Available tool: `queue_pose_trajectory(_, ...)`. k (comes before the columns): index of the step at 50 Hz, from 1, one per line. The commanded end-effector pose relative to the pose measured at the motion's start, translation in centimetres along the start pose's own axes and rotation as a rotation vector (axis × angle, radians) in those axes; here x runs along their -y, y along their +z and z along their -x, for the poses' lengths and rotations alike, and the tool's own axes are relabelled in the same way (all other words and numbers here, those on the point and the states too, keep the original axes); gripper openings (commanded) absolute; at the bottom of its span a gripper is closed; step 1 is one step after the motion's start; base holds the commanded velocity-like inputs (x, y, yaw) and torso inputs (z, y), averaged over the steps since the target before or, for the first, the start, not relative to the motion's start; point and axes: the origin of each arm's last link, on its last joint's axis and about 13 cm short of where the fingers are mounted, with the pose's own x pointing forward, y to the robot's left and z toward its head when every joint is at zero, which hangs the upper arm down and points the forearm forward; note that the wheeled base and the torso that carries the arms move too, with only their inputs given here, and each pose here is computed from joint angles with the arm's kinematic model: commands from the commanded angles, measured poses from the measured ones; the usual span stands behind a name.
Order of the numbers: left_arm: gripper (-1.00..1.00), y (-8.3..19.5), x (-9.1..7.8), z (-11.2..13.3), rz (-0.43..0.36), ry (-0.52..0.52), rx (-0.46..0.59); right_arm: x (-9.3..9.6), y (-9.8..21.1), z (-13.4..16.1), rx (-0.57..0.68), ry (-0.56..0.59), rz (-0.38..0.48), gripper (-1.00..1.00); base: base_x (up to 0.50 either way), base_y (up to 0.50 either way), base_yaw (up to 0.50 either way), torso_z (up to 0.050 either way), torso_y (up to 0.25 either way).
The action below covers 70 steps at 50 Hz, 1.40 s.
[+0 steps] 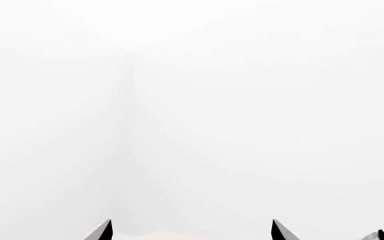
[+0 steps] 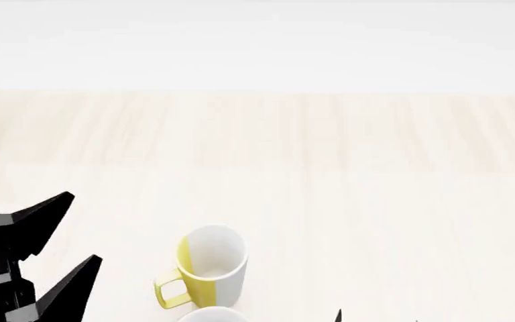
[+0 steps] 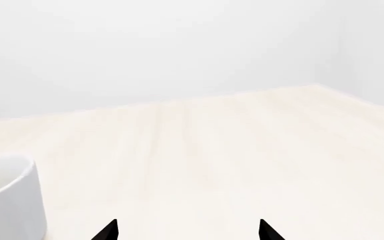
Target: Put the yellow and white mug to the front of the white mug.
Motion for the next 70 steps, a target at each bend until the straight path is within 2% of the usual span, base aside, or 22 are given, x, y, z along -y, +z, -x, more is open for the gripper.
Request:
queue_pose_trajectory(1, 1.00, 1.9, 3.4, 0.4, -0.120, 0.079, 0.093, 0.3, 1.0, 1.0, 0.049, -0.013, -0.015, 1.00, 0.00, 0.00, 0.00, 0.000, 0.000)
queue_pose_trajectory(7, 1.00, 3.3, 5.7, 1.5, -0.219, 0.411, 0.237, 0.9, 2.5, 2.4, 0.172, -0.090, -0.050, 1.00, 0.00, 0.00, 0.00, 0.000, 0.000)
queue_pose_trajectory(14, 1.00, 4.2, 8.6, 2.6, -0.279, 0.619, 0.374, 1.1, 3.0, 3.1, 0.210, -0.109, -0.057, 1.00, 0.00, 0.00, 0.00, 0.000, 0.000)
queue_pose_trajectory(17, 1.00, 4.1, 10.5, 2.8, -0.376, 0.753, 0.426, 1.1, 3.0, 3.1, 0.209, -0.104, -0.055, 1.00, 0.00, 0.00, 0.00, 0.000, 0.000)
queue_pose_trajectory(21, 1.00, 3.9, 12.8, 2.9, -0.377, 0.740, 0.455, 1.1, 3.1, 3.3, 0.216, -0.103, -0.056, 1.00, 0.00, 0.00, 0.00, 0.000, 0.000)
queue_pose_trajectory(22, 1.00, 3.8, 13.1, 2.9, -0.455, 0.778, 0.467, 1.1, 3.2, 3.5, 0.220, -0.103, -0.056, 1.00, 0.00, 0.00, 0.00, 0.000, 0.000)
queue_pose_trajectory(25, 1.00, 3.3, 13.8, 2.9, -0.457, 0.798, 0.473, 1.1, 3.2, 3.5, 0.223, -0.105, -0.054, 1.00, 0.00, 0.00, 0.00, 0.000, 0.000)
queue_pose_trajectory(31, 1.00, 3.0, 16.8, 3.5, -0.559, 0.790, 0.570, 1.0, 3.0, 3.1, 0.199, -0.117, -0.039, 1.00, 0.00, 0.00, 0.00, 0.000, 0.000)
queue_pose_trajectory(35, 1.00, 5.2, 17.6, 2.7, -0.649, 0.778, 0.644, 0.8, 3.1, 3.3, 0.198, -0.128, -0.019, 1.00, 0.00, 0.00, 0.00, 0.000, 0.000)
queue_pose_trajectory(36, 1.00, 5.2, 17.6, 0.8, -0.650, 0.610, 0.622, 0.7, 3.2, 3.4, 0.204, -0.129, -0.013, 1.00, 0.00, 0.00, 0.00, 0.000, 0.000)
queue_pose_trajectory(37, 1.00, 5.2, 17.7, 2.2, -0.674, 0.781, 0.648, 0.7, 3.3, 3.5, 0.212, -0.131, -0.007, 1.00, 0.00, 0.00, 0.00, 0.000, 0.000)
queue_pose_trajectory(38, 1.00, 5.2, 17.7, 2.4, -0.651, 0.772, 0.653, 0.6, 3.3, 3.6, 0.214, -0.129, -0.007, 1.00, 0.00, 0.00, 0.00, 0.000, 0.000)
queue_pose_trajectory(39, 1.00, 5.1, 17.4, 0.4, -0.656, 0.600, 0.637, 0.6, 3.4, 3.7, 0.221, -0.125, -0.003, 1.00, 0.00, 0.00, 0.00, 0.000, 0.000)
queue_pose_trajectory(40, 1.00, 5.8, 17.7, 1.7, -0.683, 0.772, 0.694, 0.5, 3.4, 3.7, 0.222, -0.126, 0.003, 1.00, 0.00, 0.00, 0.00, 0.000, 0.000)
queue_pose_trajectory(41, 1.00, 5.8, 17.7, 2.0, -0.682, 0.776, 0.683, 0.5, 3.4, 3.7, 0.221, -0.125, 0.000, 1.00, 0.00, 0.00, 0.00, 0.000, 0.000)
queue_pose_trajectory(42, 1.00, 5.3, 17.5, 0.4, -0.678, 0.618, 0.643, 0.5, 3.4, 3.7, 0.221, -0.125, 0.001, 1.00, 0.00, 0.00, 0.00, 0.000, 0.000)
queue_pose_trajectory(44, 1.00, 3.3, 19.8, 1.0, -0.650, 0.341, 0.473, 0.5, 3.3, 3.7, 0.220, -0.124, 0.000, 1.00, 0.00, 0.00, 0.00, 0.000, 0.000)
queue_pose_trajectory(45, 1.00, 4.0, 19.2, 3.0, -0.780, 0.266, 0.400, 0.5, 3.3, 3.6, 0.217, -0.124, 0.000, 1.00, 0.00, 0.00, 0.00, 0.000, 0.000)
queue_pose_trajectory(47, 1.00, 3.3, 19.6, 4.0, -0.893, 0.218, 0.474, 0.5, 3.3, 3.6, 0.216, -0.120, 0.000, 1.00, 0.00, 0.00, 0.00, 0.000, 0.000)
queue_pose_trajectory(48, 1.00, 3.2, 19.8, 4.3, -0.891, 0.278, 0.539, 0.5, 3.3, 3.6, 0.217, -0.118, -0.001, 1.00, 0.00, 0.00, 0.00, 0.000, 0.000)
queue_pose_trajectory(52, 1.00, 3.3, 20.2, 3.7, -0.685, 0.754, 0.805, 0.4, 3.3, 3.8, 0.224, -0.109, -0.007, 1.00, 0.00, 0.00, 0.00, 0.000, 0.000)
queue_pose_trajectory(70, 1.00, 4.1, 19.1, 3.4, -0.662, 0.815, 0.809, -0.1, 3.8, 5.1, 0.286, -0.003, -0.006, 1.00, 0.00, 0.00, 0.00, 0.000, 0.000)
